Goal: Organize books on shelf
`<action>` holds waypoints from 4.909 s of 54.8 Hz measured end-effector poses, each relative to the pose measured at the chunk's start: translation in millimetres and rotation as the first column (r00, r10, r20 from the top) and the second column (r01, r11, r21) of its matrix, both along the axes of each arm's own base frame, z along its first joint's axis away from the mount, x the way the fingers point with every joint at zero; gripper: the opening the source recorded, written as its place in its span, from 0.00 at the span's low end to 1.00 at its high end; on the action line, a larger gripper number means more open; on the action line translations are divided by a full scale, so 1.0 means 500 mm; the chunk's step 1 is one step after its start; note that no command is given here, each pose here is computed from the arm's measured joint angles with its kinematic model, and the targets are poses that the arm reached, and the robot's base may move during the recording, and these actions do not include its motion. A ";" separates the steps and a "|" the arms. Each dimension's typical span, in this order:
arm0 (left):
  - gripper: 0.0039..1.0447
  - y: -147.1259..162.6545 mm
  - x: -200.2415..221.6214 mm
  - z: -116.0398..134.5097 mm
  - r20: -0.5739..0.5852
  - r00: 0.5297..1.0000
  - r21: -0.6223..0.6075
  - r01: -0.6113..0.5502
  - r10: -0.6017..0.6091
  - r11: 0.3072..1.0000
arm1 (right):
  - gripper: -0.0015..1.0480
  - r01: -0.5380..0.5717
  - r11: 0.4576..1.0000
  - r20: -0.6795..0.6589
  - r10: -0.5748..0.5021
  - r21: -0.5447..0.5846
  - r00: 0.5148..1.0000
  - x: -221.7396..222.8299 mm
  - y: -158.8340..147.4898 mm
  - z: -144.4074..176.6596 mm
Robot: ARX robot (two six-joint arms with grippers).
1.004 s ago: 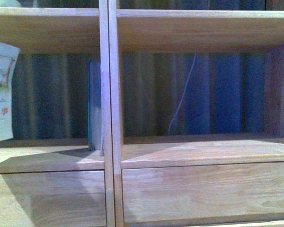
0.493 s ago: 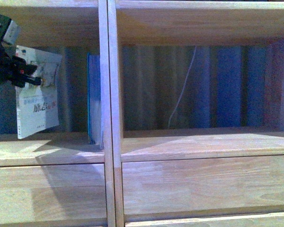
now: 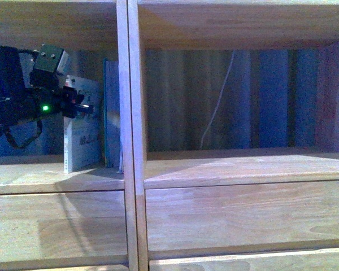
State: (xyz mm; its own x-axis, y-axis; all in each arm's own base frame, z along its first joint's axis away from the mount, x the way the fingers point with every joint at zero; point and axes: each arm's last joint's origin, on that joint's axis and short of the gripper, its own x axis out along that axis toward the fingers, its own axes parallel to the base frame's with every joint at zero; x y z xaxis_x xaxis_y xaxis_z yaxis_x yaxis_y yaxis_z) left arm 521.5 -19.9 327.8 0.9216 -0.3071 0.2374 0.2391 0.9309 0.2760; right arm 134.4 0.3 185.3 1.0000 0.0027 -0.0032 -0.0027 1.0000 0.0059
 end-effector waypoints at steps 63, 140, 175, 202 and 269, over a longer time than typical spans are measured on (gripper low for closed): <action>0.93 -0.089 -0.145 -0.007 -0.134 0.991 -0.156 -0.014 -0.007 0.988 | 0.03 0.000 1.000 -0.009 0.000 0.000 1.000 -0.071 0.000 -0.038; 0.02 0.033 -0.789 -0.257 -0.307 0.925 -0.195 -0.290 0.222 0.937 | 0.03 0.000 1.000 0.013 0.000 0.000 1.000 -0.075 0.000 -0.035; 0.02 0.039 -0.820 -0.300 -0.302 0.924 -0.197 -0.302 0.235 0.933 | 0.03 0.000 1.000 0.013 0.000 0.000 1.000 -0.074 0.000 -0.035; 0.02 0.039 -0.848 -0.321 -0.299 0.925 -0.198 -0.301 0.235 0.933 | 0.03 0.000 1.000 0.013 0.000 0.000 1.000 -0.075 0.000 -0.035; 0.93 0.039 -0.848 -0.322 -0.300 0.925 -0.198 -0.302 0.235 0.933 | 0.93 0.000 1.000 0.013 0.000 -0.002 1.000 -0.075 0.000 -0.035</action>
State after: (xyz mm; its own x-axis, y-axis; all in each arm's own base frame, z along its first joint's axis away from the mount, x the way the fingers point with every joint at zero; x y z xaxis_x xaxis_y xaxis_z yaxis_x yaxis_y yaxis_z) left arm 97.4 -0.4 167.0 1.0000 -0.0046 0.0063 0.0046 1.0000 0.0017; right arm 97.2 0.2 167.8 1.0000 0.0023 0.0097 -0.0023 1.0000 0.0036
